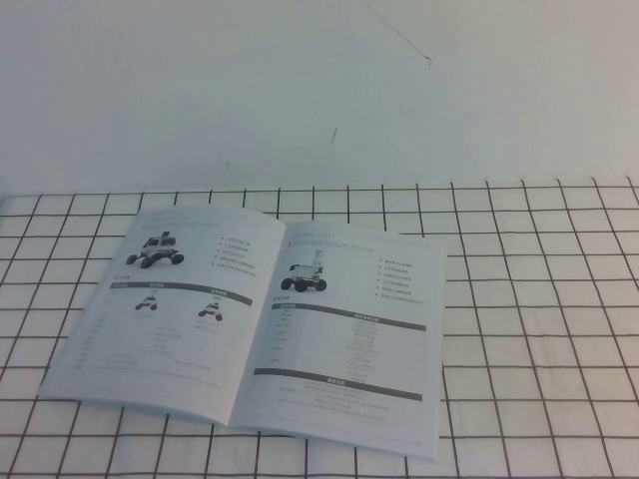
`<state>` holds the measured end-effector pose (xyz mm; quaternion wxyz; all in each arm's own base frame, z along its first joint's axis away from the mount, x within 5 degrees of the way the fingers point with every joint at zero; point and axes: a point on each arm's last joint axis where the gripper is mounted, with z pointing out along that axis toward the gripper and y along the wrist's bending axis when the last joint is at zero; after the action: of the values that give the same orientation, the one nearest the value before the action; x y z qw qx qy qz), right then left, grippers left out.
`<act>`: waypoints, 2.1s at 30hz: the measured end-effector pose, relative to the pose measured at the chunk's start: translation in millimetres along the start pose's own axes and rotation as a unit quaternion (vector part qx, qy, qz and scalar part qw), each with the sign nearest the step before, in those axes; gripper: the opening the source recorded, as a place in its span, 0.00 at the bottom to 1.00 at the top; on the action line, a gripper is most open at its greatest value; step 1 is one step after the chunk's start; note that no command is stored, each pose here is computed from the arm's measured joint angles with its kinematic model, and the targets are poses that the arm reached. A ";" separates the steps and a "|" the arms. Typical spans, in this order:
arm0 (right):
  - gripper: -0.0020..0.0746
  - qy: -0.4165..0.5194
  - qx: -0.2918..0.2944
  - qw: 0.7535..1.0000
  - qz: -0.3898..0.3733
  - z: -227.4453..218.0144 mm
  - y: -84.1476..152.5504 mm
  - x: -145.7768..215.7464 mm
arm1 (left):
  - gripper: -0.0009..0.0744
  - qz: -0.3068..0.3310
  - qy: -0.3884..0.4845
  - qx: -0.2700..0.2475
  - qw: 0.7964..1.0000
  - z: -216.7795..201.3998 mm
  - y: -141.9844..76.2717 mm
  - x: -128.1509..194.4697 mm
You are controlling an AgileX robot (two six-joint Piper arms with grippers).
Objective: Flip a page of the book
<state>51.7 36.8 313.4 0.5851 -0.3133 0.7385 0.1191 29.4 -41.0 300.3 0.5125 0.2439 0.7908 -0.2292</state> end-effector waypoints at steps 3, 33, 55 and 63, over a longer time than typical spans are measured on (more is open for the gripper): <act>0.03 0.014 0.001 1.000 -0.001 12.3 6.4 35.4 | 0.01 -0.010 0.024 -0.003 1.000 11.4 3.9 16.0; 0.03 0.036 0.030 0.999 0.014 16.8 10.8 75.6 | 0.01 -0.018 0.044 0.001 0.999 17.0 5.0 26.4; 0.03 0.050 0.121 0.990 0.046 28.7 15.1 143.1 | 0.01 -0.019 0.045 0.001 0.999 17.0 4.8 26.5; 0.03 0.053 0.120 0.990 0.046 28.7 15.4 144.2 | 0.01 -0.018 0.046 0.001 0.999 17.0 4.9 26.5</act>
<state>47.9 17.8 166.9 0.5722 -0.2125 0.7911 0.0396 34.9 -43.6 269.0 0.4716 0.2404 0.8173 -0.2274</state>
